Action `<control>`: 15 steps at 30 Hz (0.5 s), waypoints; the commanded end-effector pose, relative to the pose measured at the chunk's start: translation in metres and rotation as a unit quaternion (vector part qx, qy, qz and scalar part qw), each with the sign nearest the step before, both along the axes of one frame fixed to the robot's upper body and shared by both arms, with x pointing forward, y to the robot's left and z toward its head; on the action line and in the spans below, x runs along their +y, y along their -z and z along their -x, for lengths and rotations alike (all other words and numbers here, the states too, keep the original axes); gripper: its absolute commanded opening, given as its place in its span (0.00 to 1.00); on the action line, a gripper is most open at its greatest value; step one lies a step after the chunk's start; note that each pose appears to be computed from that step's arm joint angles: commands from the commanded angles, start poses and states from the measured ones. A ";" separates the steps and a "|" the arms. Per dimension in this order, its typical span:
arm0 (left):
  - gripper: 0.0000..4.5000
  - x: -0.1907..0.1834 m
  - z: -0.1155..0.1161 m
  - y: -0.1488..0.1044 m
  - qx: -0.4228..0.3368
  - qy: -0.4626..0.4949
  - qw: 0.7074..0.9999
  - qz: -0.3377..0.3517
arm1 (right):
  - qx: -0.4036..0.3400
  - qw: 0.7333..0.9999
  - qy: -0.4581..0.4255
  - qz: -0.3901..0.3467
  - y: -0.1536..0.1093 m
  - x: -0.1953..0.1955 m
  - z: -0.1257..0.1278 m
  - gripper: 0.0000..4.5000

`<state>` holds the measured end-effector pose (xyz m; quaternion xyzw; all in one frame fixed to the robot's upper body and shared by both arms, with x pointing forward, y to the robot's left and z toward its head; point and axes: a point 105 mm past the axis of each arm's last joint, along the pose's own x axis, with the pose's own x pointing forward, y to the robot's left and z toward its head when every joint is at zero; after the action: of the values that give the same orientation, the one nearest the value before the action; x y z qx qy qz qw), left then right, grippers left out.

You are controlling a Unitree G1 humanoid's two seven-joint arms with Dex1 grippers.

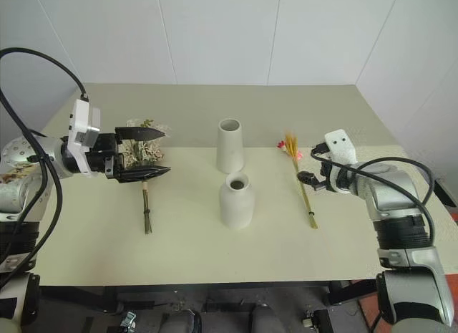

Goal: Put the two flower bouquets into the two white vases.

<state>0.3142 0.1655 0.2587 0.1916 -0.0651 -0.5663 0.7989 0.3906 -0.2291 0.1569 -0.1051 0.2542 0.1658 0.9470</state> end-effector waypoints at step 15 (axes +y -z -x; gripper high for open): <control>1.00 0.008 0.012 -0.005 -0.002 -0.011 1.000 -0.009 | 0.055 0.998 0.005 -0.011 0.019 0.016 -0.038 0.33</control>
<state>0.3076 0.1708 0.2508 0.1855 -0.0413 -0.5642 0.8035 0.4224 -0.2108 0.1255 -0.0731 0.3233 0.1741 0.9273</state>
